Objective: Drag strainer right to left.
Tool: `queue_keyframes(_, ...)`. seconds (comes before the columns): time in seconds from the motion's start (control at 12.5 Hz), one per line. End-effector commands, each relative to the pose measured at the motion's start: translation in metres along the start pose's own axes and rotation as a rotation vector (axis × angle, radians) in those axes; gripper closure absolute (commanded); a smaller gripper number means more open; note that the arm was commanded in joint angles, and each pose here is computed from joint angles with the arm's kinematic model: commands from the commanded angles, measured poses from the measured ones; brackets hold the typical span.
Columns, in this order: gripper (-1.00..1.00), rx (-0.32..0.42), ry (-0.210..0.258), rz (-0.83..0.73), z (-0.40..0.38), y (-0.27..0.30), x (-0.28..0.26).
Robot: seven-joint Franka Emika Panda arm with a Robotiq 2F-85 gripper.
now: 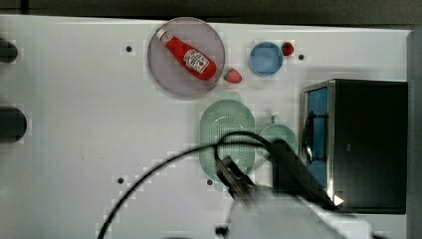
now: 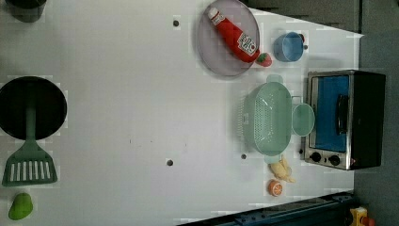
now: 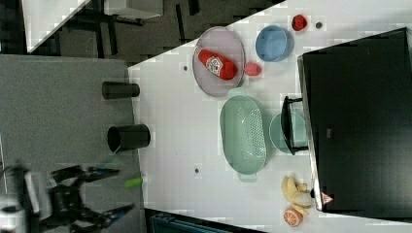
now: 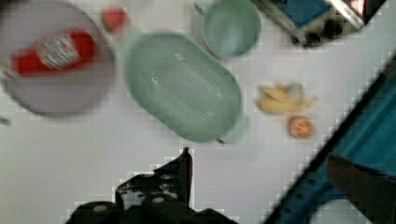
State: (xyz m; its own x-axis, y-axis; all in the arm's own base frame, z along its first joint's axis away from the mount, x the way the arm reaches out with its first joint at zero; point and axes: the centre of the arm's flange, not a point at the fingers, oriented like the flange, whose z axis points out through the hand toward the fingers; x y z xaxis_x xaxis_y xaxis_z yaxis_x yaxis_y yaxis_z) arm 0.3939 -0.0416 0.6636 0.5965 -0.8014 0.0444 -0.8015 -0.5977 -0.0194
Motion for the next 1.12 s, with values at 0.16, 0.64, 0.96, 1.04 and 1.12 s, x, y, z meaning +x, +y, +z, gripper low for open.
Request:
queue_keyframes(0.16,-1.0,-0.134,-0.094,-0.009,0.093,-0.026,0.002)
queue_keyframes(0.64,-1.0,-0.058,-0.028,0.124,0.221,-0.047,0.009)
queue_keyframes(0.96,-1.0,-0.054,-0.018,0.336,0.307,-0.059,0.007)
queue_keyframes(1.04,-1.0,-0.061,-0.02,0.403,0.329,-0.06,0.006)
queue_keyframes(1.12,-1.0,-0.07,-0.024,0.45,0.351,-0.062,0.004)
